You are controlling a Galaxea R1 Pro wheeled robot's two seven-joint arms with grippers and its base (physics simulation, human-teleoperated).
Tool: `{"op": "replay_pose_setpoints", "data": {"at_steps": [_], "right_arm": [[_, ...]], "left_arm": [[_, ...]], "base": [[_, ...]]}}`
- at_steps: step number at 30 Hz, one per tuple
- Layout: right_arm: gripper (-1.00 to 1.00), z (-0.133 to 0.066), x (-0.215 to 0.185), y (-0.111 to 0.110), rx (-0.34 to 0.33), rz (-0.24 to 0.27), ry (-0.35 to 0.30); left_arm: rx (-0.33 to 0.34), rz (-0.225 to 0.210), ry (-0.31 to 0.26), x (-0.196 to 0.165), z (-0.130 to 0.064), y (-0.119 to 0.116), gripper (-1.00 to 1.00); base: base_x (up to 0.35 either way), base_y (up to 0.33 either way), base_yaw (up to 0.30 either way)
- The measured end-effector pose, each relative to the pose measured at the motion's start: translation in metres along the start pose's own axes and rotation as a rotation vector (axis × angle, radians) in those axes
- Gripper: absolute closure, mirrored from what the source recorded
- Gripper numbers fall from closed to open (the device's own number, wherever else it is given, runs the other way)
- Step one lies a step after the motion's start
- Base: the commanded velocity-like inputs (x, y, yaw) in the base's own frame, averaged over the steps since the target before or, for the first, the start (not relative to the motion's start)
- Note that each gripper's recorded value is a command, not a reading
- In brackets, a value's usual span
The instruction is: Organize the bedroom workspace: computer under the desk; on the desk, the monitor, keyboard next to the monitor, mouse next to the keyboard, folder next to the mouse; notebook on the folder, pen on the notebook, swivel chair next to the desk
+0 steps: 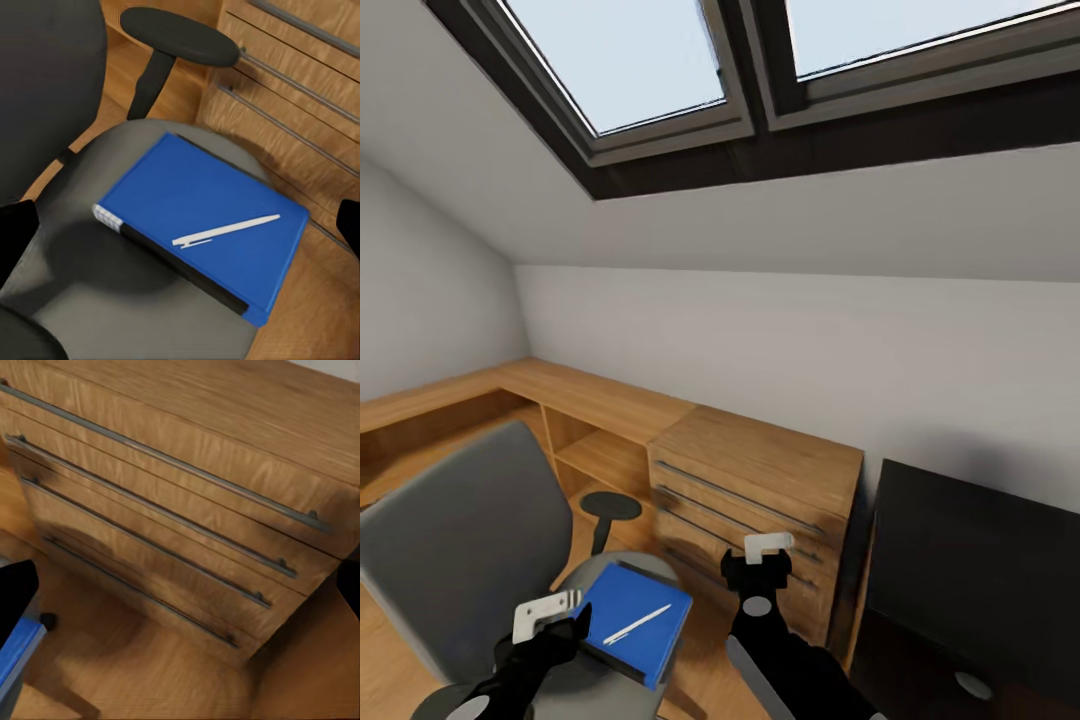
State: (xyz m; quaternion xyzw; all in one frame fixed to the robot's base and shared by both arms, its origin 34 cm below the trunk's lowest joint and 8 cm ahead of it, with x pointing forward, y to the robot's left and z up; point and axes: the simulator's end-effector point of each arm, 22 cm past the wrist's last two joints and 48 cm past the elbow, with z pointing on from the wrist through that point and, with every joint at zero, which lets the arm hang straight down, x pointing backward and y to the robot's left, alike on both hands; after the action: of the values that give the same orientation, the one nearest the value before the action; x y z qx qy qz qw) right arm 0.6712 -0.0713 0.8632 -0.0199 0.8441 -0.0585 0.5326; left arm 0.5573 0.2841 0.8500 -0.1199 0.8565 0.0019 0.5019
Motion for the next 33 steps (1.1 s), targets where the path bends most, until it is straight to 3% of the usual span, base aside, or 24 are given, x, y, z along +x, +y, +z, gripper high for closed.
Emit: {"op": "replay_pose_setpoints", "data": {"at_steps": [8,21,33], "right_arm": [[-1.00,0.0004,0.0010,0.0006,-0.004,0.000,0.003],[-1.00,0.0005,0.0013,0.0015,-0.006,-0.002,0.004],[-1.00,0.0007,0.0014,0.0013,-0.005,-0.002,0.004]], "left_arm": [[-0.001,0.000,0.001,0.0002,0.0000,0.0004,-1.00],[0.002,0.001,0.006,0.0019,0.0004,-0.0012,-1.00],[0.002,0.001,0.007,0.0022,0.0006,-0.0010,-1.00]], "base": [[0.196,0.198,0.000],[0.066,0.016,0.000],[-0.081,-0.193,0.094]]}}
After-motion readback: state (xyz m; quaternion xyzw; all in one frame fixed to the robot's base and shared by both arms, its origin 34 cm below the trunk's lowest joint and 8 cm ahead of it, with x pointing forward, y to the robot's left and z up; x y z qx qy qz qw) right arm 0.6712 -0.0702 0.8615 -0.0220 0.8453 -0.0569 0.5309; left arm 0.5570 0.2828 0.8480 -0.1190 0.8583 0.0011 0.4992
